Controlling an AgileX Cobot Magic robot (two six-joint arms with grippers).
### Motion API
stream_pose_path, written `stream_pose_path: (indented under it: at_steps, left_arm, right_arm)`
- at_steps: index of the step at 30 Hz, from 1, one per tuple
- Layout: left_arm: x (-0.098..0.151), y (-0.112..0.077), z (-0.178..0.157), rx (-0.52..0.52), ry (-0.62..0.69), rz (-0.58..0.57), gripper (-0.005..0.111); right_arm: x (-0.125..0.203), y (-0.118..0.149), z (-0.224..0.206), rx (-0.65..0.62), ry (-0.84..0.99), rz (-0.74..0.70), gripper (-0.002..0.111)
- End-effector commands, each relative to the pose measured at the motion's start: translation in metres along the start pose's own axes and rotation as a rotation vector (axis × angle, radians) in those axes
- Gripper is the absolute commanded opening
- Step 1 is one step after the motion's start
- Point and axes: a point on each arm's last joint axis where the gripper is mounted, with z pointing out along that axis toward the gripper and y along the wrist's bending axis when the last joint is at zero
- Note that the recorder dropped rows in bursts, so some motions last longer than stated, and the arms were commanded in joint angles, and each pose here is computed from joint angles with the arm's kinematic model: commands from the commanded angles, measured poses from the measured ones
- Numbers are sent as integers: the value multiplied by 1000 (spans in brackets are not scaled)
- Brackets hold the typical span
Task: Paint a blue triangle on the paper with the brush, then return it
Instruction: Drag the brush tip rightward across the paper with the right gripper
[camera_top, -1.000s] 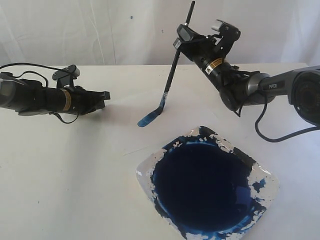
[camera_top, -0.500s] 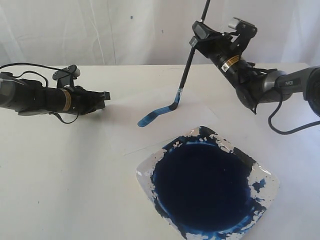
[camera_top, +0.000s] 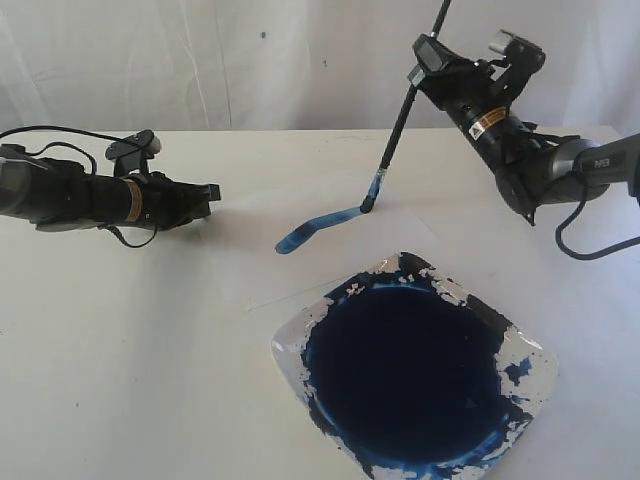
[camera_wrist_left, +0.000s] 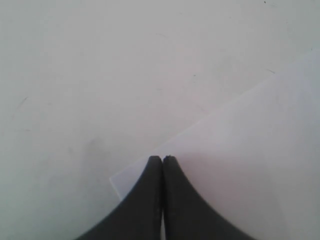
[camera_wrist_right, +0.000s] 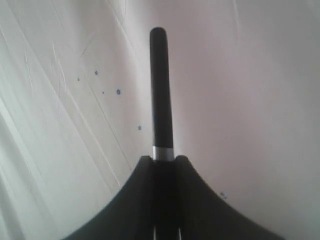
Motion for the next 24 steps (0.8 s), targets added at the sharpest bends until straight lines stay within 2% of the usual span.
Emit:
stream_pose_path:
  at_steps: [1, 11, 16, 24]
  left_arm:
    - [1, -1, 1, -3, 8, 23, 0]
    - [1, -1, 1, -3, 8, 33, 0]
    - [1, -1, 1, -3, 8, 45, 0]
    - [1, -1, 1, -3, 8, 48, 0]
  right_arm:
    - [-4, 0, 1, -17, -11, 40, 0]
    - [4, 7, 0, -84, 81, 54, 0]
    - [9, 11, -1, -123, 138, 126, 0]
    - [16, 17, -3, -181, 229, 164, 0]
